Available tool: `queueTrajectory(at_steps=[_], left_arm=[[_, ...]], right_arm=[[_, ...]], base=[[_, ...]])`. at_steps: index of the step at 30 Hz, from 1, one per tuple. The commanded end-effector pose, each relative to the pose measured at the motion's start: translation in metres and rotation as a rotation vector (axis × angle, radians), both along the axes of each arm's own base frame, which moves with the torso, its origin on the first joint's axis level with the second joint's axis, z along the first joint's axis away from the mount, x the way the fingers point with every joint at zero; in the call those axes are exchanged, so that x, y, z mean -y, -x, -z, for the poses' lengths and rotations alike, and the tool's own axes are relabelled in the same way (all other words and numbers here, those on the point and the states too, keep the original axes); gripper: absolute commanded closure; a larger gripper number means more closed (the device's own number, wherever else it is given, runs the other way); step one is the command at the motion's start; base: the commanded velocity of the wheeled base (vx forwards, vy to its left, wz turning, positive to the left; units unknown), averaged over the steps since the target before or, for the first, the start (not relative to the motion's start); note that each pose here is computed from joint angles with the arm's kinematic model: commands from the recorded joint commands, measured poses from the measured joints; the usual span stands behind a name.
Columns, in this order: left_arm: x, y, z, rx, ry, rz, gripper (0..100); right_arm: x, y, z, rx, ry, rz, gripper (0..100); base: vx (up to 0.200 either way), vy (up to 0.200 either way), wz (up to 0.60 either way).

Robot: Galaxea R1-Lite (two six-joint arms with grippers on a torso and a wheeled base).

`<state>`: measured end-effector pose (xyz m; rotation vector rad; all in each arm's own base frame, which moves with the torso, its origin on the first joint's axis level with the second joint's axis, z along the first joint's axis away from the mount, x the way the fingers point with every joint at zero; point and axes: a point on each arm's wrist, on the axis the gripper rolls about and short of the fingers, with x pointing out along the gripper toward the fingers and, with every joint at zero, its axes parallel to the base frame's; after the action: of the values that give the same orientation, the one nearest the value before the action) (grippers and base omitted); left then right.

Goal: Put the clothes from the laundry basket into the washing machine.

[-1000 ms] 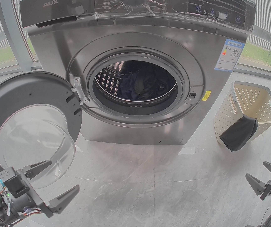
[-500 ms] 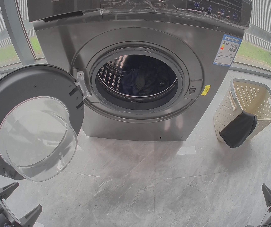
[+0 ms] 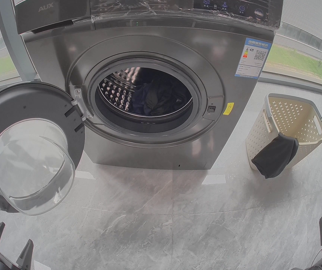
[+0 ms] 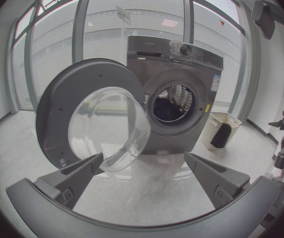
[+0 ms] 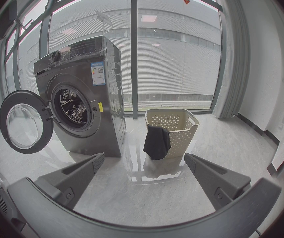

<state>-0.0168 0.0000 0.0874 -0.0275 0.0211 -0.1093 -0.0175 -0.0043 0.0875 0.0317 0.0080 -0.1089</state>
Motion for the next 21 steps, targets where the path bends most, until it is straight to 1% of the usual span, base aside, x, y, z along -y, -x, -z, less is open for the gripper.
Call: queueTrajectory(at_steps=[1, 2, 4, 5, 7, 8, 9, 11, 12, 13, 15, 21], left_arm=[[0.0007, 0.0059, 0.0118, 0.018, -0.043, -0.074, 0], [0.0004, 0.0062, 0.0127, 0.005, -0.037, -0.084, 0], [0.0004, 0.0060, 0.0123, 0.015, -0.040, -0.084, 0], [0.0004, 0.0060, 0.0119, 0.018, -0.041, -0.085, 0], [0.0004, 0.0060, 0.0119, 0.018, -0.040, -0.083, 0], [0.0004, 0.0060, 0.0121, 0.016, -0.038, -0.083, 0], [0.0004, 0.0060, 0.0121, 0.016, -0.034, -0.083, 0], [0.0004, 0.0060, 0.0119, 0.017, -0.034, -0.083, 0], [0.0004, 0.0060, 0.0119, 0.017, -0.027, -0.085, 0], [0.0004, 0.0060, 0.0119, 0.017, -0.027, -0.085, 0], [0.0003, 0.0060, 0.0119, 0.016, -0.017, -0.089, 0], [0.0003, 0.0060, 0.0119, 0.016, -0.009, -0.090, 0]], right_arm=[[-0.0017, 0.0055, 0.0062, 0.059, 0.012, 0.022, 0], [-0.0017, 0.0055, 0.0062, 0.060, 0.003, 0.022, 0], [-0.0018, 0.0052, 0.0063, 0.056, 0.002, 0.020, 0], [-0.0023, 0.0054, 0.0067, 0.047, -0.006, -0.004, 0], [-0.0041, 0.0048, 0.0106, 0.015, 0.014, -0.083, 0], [-0.0041, 0.0048, 0.0106, 0.015, 0.014, -0.083, 0], [-0.0045, 0.0050, 0.0118, 0.001, 0.024, -0.101, 0], [-0.0044, 0.0048, 0.0121, 0.000, 0.025, -0.094, 0], [-0.0044, 0.0047, 0.0120, -0.002, 0.042, -0.092, 0], [-0.0044, 0.0047, 0.0120, -0.002, 0.042, -0.092, 0], [-0.0044, 0.0048, 0.0119, 0.002, 0.033, -0.095, 0], [-0.0044, 0.0050, 0.0118, 0.004, 0.041, -0.097, 0]], base=[[0.000, 0.000, 0.00], [0.000, 0.000, 0.00], [0.000, 0.000, 0.00], [0.000, 0.000, 0.00], [0.000, 0.000, 0.00], [0.000, 0.000, 0.00], [0.000, 0.000, 0.00], [0.000, 0.000, 0.00], [0.000, 0.000, 0.00], [0.000, 0.000, 0.00], [0.000, -0.200, 0.00], [0.000, -0.200, 0.00]])
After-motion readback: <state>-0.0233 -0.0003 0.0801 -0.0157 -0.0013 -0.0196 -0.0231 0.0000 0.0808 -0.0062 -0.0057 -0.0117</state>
